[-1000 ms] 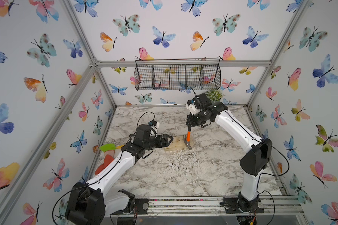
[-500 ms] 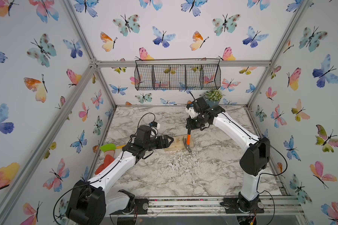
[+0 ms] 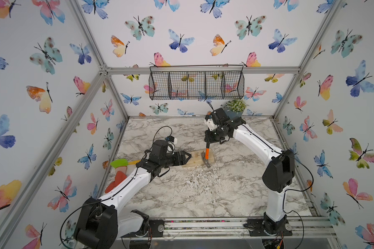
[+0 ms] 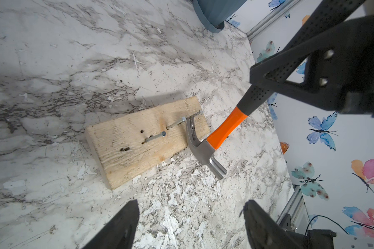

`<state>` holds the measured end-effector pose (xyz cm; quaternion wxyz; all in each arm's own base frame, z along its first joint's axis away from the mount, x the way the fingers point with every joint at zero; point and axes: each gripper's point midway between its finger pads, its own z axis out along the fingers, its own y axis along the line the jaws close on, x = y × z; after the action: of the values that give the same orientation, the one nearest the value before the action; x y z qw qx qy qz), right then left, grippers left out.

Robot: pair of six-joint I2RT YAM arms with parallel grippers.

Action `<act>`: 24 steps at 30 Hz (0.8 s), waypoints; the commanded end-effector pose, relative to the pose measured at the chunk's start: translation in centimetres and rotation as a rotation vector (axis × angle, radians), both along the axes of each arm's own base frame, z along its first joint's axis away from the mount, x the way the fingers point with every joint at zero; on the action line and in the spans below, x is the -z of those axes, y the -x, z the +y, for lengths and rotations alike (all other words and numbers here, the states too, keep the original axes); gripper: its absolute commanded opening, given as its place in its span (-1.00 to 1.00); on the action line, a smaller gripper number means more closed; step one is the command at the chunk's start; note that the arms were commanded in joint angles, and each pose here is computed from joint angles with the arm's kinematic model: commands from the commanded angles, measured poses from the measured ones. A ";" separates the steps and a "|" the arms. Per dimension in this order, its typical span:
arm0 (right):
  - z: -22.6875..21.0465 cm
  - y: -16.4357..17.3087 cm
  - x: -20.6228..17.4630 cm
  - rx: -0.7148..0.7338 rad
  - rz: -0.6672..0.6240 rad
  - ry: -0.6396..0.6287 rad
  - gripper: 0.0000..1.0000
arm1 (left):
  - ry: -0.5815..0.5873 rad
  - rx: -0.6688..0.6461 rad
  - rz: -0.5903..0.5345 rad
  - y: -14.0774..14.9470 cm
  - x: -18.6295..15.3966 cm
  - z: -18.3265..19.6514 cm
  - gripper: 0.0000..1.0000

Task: Use a claw hammer to pull out a nail
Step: Remove the nail from the mounting plate.

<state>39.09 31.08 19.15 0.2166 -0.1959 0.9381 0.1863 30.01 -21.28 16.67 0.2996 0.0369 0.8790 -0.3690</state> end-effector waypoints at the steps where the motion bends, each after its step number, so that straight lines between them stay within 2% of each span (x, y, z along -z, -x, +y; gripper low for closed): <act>1: 0.6 -1.6 -4.4 0.030 -0.128 -0.094 -0.94 | -0.040 -0.016 0.043 0.0 2.1 0.5 0.30; 9: 0.5 -1.4 -5.0 0.036 -0.168 -0.127 -0.94 | -0.112 -0.044 0.099 -0.4 4.9 0.6 0.04; 24: 0.1 -0.5 -6.6 0.000 -0.246 -0.163 -0.94 | -0.205 -0.129 0.144 -3.7 8.0 -0.7 -0.43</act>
<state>39.13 30.59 21.10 0.2829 -0.1899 0.9177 0.2041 32.78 -21.86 8.91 0.2423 -0.0059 0.9296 -0.2779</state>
